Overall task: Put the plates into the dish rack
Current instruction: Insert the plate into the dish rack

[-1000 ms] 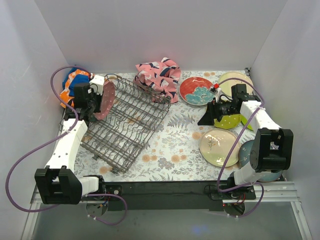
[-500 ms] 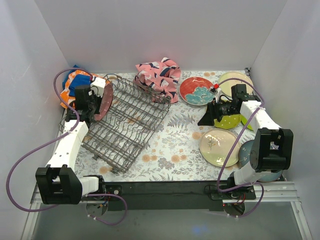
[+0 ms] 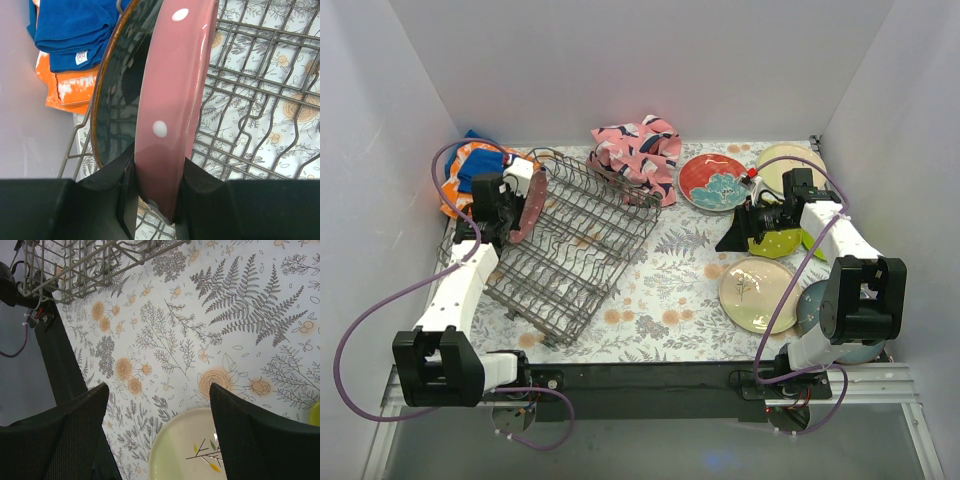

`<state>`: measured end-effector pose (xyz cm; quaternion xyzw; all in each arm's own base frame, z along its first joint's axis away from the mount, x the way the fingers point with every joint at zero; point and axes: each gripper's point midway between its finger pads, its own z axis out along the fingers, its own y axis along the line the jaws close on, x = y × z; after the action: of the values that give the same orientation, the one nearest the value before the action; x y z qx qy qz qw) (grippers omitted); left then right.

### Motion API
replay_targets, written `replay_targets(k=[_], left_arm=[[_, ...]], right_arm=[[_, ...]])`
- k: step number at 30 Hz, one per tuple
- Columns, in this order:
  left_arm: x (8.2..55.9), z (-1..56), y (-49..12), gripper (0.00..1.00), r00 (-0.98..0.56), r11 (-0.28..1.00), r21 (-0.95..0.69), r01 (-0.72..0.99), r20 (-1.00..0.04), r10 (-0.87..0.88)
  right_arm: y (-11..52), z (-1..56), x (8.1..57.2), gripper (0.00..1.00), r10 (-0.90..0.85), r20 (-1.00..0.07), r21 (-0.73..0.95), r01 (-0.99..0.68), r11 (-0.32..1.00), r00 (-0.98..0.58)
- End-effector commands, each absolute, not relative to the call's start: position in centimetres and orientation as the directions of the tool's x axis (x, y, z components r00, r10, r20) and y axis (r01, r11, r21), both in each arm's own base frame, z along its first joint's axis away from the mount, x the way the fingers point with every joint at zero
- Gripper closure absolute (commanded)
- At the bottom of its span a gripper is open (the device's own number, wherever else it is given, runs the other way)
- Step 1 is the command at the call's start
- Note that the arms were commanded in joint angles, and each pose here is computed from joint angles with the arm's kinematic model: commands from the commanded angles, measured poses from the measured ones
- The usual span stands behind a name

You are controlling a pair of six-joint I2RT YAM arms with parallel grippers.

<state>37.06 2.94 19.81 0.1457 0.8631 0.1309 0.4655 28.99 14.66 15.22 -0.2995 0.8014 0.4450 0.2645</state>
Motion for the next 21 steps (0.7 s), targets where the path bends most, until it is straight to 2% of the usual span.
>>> replay_targets(k=[1, 21], left_arm=[[39.2, 23.9, 3.6, 1.00, -0.388, 0.916, 0.399, 0.048, -0.837, 0.385], [39.5, 21.6, 3.8, 1.00, -0.415, 0.911, 0.409, 0.056, -0.820, 0.393]], right_arm=[[14.7, 16.2, 29.6, 0.13, -0.241, -0.709, 0.542, -0.730, 0.415, -0.663], [14.7, 16.3, 29.7, 0.13, -0.238, -0.709, 0.546, -0.730, 0.411, -0.664]])
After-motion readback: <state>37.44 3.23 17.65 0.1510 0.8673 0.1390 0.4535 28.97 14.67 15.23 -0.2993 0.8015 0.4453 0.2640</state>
